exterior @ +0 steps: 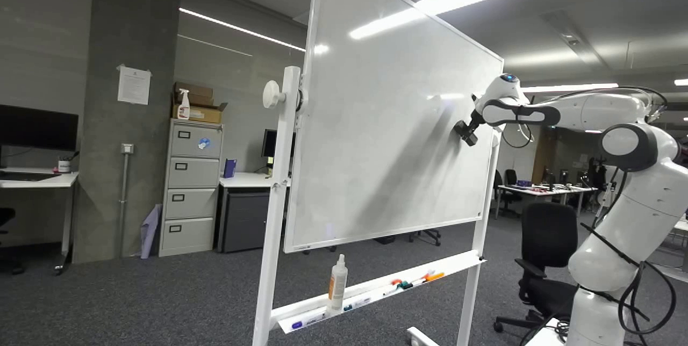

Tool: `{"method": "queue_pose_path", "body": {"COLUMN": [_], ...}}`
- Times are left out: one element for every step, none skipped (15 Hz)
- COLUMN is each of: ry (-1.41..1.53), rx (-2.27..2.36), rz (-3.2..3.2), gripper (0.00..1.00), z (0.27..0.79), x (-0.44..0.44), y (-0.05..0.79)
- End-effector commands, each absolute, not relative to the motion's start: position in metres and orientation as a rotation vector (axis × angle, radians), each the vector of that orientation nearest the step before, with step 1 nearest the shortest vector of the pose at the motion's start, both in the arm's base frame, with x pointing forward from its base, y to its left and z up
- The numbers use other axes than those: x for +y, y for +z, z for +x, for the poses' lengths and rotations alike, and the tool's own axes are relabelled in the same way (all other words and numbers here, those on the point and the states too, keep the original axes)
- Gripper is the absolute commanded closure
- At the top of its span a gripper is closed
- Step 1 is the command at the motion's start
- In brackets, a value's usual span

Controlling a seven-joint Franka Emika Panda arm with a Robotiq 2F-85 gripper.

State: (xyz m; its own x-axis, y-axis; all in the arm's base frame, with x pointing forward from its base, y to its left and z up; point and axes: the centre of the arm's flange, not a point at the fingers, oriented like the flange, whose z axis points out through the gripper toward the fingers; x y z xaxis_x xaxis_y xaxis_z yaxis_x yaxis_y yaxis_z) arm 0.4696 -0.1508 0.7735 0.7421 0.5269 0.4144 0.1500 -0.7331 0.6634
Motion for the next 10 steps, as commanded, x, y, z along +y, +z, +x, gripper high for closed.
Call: {"method": "queue_pose_path", "body": {"ry": [0.765, 0.747, 0.725, 0.697, 0.668, 0.642, 0.626, 0.617, 0.611, 0.61], "rx": [0.484, 0.493, 0.499, 0.504, 0.506, 0.506, 0.501, 0.497, 0.493, 0.489], "rz": [2.319, 2.322, 2.325, 2.328, 2.332, 2.337, 2.341, 2.349, 2.352, 2.357], "gripper": [0.66, 0.66, 0.66, 0.66, 0.66, 0.66, 0.66, 0.66, 0.66, 0.66], "z": [0.472, 0.469, 0.467, 0.465, 0.464, 0.464, 0.465, 0.466, 0.466, 0.466], "x": [-0.151, -0.152, -0.153, -0.156, -0.158, -0.16, -0.163, -0.164, -0.166, -0.167], "y": [0.778, 0.772, 0.767, 0.76, 0.753, 0.749, 0.746, 0.745, 0.745, 0.746]}}
